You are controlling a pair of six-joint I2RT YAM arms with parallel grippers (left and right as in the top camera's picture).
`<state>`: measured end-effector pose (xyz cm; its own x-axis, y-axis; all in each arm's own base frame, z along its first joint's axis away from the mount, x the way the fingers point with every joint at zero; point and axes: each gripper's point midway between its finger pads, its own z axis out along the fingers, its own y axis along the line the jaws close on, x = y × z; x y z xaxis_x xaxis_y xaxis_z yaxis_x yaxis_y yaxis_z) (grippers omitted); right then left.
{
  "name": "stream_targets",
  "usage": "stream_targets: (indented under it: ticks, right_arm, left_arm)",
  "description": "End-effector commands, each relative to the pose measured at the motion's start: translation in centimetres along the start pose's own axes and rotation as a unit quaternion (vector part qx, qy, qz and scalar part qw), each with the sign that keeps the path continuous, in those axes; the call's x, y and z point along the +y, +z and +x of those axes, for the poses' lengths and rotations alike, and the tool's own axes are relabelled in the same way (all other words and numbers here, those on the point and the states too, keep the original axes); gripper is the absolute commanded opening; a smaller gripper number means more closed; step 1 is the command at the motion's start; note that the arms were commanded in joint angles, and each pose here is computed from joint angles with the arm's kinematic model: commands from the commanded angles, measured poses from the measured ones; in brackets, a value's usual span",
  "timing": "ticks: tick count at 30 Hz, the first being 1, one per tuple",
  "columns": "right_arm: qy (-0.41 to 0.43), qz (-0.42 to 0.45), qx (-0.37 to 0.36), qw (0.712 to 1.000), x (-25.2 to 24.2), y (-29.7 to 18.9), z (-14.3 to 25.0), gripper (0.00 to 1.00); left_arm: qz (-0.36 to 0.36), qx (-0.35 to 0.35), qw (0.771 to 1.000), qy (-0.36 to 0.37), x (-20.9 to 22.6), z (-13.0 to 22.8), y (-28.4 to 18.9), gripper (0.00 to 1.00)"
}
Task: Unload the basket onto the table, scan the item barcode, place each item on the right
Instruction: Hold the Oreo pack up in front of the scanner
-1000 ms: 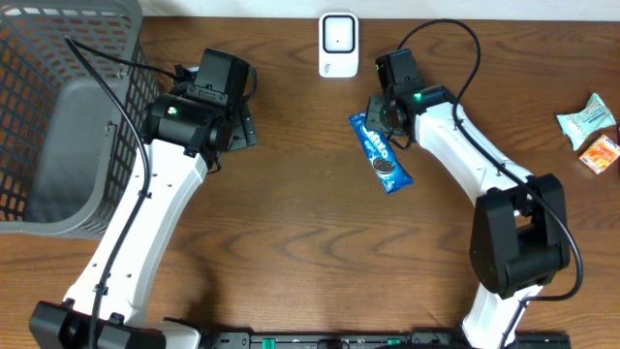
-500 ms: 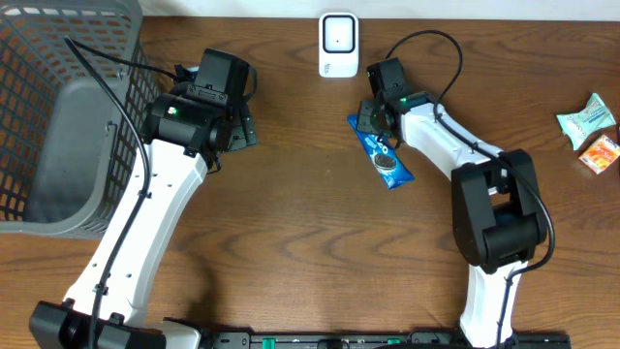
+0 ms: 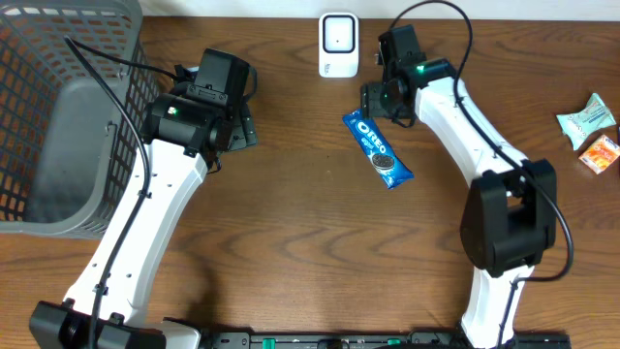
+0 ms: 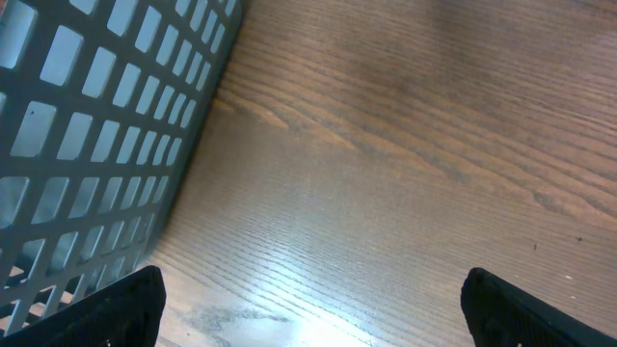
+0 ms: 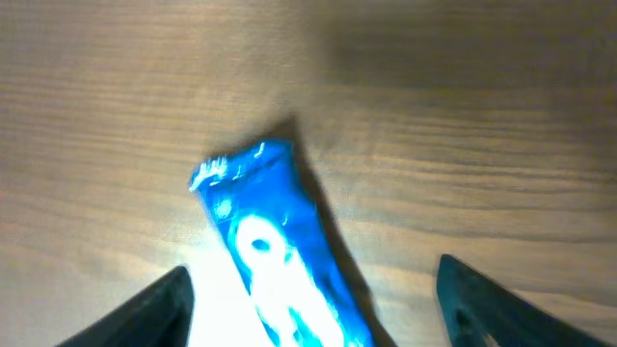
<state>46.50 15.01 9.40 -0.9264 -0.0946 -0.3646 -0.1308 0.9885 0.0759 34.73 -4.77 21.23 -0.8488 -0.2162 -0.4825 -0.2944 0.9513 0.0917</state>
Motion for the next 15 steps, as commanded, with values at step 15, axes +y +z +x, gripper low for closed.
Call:
stream_targets:
  ticks: [15]
  right_arm:
    - [-0.2,-0.005,0.052,0.978,1.5,2.4,5.1,0.99]
  left_arm:
    - [-0.004,0.0,1.0,-0.005,0.2,-0.1,0.0,0.98]
